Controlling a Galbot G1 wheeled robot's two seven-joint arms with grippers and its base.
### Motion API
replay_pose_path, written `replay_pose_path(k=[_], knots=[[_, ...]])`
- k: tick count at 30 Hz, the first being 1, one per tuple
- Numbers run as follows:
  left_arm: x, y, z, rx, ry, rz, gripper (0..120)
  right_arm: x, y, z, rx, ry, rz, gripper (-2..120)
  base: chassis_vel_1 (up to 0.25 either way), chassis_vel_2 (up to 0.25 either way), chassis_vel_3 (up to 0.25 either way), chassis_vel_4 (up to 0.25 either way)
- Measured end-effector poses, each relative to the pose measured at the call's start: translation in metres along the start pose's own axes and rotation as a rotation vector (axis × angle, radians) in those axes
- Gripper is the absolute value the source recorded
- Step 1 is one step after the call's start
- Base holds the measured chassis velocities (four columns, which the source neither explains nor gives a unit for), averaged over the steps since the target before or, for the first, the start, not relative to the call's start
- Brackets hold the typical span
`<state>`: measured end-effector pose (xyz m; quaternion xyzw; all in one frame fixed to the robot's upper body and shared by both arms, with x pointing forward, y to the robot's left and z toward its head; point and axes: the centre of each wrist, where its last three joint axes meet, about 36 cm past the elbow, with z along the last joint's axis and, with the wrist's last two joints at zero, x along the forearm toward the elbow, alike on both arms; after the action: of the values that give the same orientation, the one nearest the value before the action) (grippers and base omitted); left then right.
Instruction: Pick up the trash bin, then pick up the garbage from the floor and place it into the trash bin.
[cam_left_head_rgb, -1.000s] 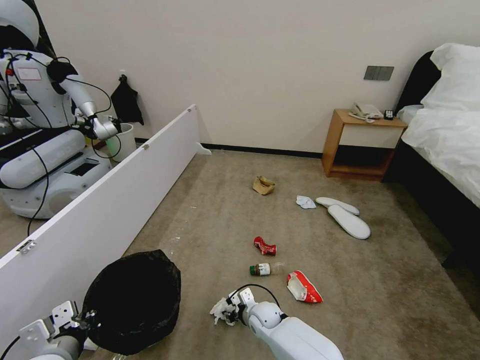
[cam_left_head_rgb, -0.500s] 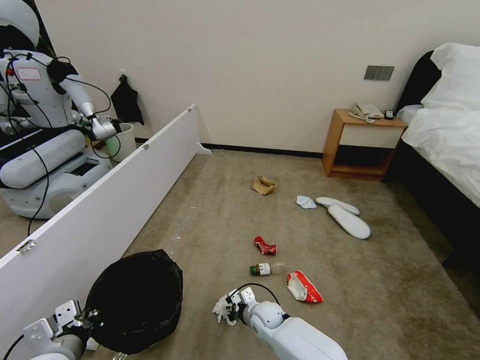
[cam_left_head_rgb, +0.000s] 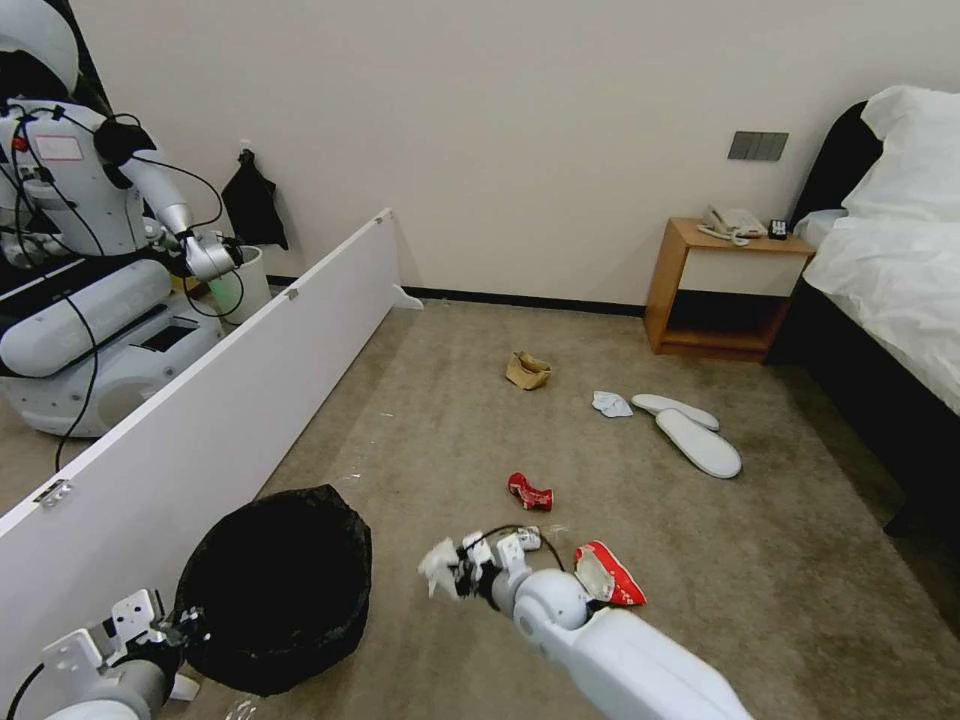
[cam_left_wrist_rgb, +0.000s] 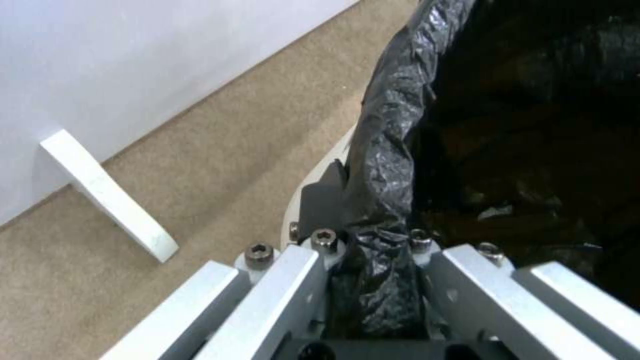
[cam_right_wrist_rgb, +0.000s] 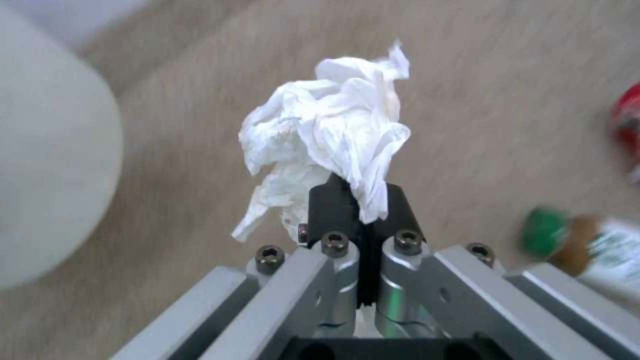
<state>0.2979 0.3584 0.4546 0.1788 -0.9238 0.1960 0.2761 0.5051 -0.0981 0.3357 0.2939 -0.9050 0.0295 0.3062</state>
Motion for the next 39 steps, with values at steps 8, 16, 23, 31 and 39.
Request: replay_pose_path(k=[8, 16, 23, 31, 39], knots=[[0.007, 0.0, -0.013, 0.0, -0.013, 0.025, 2, 0.057, -0.015, -0.048, 0.006, -0.141, 0.025, 0, 0.0, 0.0, 0.0, 0.0], [0.011, 0.0, -0.022, -0.023, -0.018, 0.042, 2, 0.121, -0.004, -0.101, 0.04, -0.293, 0.015, 0, 0.0, 0.0, 0.0, 0.0], [0.01, -0.004, -0.023, -0.034, -0.011, 0.06, 2, 0.163, 0.025, -0.138, 0.029, -0.42, -0.095, 0, 0.0, 0.0, 0.0, 0.0], [0.008, -0.009, -0.02, -0.035, -0.002, 0.073, 2, 0.177, 0.07, -0.162, 0.009, -0.477, -0.298, 0, 0.0, 0.0, 0.0, 0.0], [0.006, -0.012, -0.016, -0.024, 0.007, 0.079, 2, 0.155, 0.132, -0.187, 0.025, -0.404, -0.49, 0, 0.0, 0.0, 0.0, 0.0]])
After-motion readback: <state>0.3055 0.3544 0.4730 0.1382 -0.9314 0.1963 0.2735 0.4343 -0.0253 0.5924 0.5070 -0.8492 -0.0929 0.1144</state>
